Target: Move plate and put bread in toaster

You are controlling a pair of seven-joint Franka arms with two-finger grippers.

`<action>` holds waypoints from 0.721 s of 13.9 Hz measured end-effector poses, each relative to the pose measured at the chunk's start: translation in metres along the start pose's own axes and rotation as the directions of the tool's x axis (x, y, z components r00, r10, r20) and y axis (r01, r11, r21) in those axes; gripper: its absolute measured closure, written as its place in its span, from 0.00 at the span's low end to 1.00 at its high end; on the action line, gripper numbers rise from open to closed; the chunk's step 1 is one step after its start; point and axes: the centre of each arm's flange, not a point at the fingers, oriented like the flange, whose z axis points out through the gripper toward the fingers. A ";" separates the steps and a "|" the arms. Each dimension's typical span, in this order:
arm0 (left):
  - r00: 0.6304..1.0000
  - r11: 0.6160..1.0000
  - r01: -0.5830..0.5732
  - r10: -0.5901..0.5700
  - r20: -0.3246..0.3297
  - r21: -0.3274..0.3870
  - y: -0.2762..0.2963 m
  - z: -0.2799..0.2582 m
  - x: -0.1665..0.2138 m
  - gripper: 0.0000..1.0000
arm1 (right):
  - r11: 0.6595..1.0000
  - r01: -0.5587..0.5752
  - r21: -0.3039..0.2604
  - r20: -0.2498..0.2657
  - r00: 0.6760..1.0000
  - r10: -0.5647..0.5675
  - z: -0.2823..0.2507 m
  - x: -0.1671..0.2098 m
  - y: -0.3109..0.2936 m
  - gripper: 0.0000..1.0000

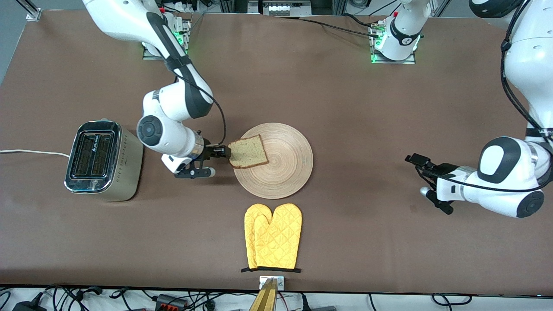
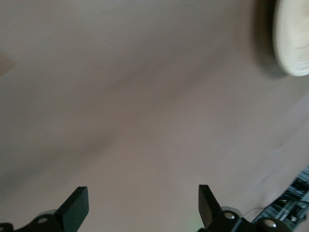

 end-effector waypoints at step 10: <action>0.960 0.898 0.277 -0.240 -0.147 0.342 0.138 -0.149 -0.064 0.00 | 1.000 0.016 -0.019 0.009 1.000 -0.015 0.034 -0.005 -0.013 0.35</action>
